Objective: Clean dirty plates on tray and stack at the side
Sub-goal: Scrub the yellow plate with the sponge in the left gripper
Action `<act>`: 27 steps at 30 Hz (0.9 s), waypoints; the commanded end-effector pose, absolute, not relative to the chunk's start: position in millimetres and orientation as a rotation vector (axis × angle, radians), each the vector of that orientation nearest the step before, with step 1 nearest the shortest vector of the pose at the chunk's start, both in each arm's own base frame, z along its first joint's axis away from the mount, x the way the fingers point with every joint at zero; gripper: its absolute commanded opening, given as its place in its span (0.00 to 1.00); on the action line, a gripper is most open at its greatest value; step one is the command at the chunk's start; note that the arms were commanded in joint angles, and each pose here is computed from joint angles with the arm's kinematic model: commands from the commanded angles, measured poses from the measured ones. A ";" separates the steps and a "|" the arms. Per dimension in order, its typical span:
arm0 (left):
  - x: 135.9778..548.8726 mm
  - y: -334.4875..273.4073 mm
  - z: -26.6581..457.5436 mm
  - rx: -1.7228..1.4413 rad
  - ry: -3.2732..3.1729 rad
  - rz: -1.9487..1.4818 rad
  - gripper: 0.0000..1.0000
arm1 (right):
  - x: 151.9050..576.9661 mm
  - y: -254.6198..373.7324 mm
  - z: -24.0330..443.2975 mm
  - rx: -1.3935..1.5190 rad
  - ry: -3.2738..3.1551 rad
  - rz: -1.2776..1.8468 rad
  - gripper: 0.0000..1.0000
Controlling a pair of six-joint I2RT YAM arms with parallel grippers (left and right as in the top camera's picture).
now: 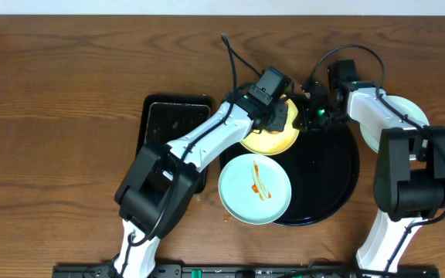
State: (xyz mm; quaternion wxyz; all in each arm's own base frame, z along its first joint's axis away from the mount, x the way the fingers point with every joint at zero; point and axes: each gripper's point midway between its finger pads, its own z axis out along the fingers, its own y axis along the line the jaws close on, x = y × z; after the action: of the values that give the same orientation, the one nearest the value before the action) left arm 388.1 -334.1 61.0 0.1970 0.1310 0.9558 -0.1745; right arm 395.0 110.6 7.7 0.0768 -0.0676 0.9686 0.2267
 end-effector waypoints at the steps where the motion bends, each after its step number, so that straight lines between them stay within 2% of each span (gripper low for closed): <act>1: 387.7 -331.9 43.5 0.361 2.706 -0.459 0.08 | 390.7 118.9 1.2 -0.204 2.926 0.698 0.07; 3: 387.2 -331.5 39.4 0.348 2.717 -0.456 0.08 | 390.5 118.8 1.2 -0.201 2.927 0.699 0.01; 5: 386.8 -331.5 37.1 0.341 2.723 -0.456 0.08 | 390.8 118.2 1.0 -0.181 2.931 0.696 0.01; 11: 382.6 -337.5 32.4 0.270 2.745 -0.476 0.08 | 391.0 116.0 -0.2 -0.139 2.944 0.677 0.01; 20: 366.5 -351.6 16.2 0.326 2.773 -0.465 0.08 | 389.4 115.0 -1.0 -0.135 2.953 0.670 0.01; 27: 367.9 -332.0 -6.5 0.293 2.826 -0.355 0.08 | 387.3 112.6 -2.2 -0.131 2.967 0.650 0.01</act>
State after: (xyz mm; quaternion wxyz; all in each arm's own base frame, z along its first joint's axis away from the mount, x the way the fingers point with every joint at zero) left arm 363.8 -354.4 16.2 0.1509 0.1211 0.9669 -0.1662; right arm 389.9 114.3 3.9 0.0599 -0.0479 0.9713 0.2251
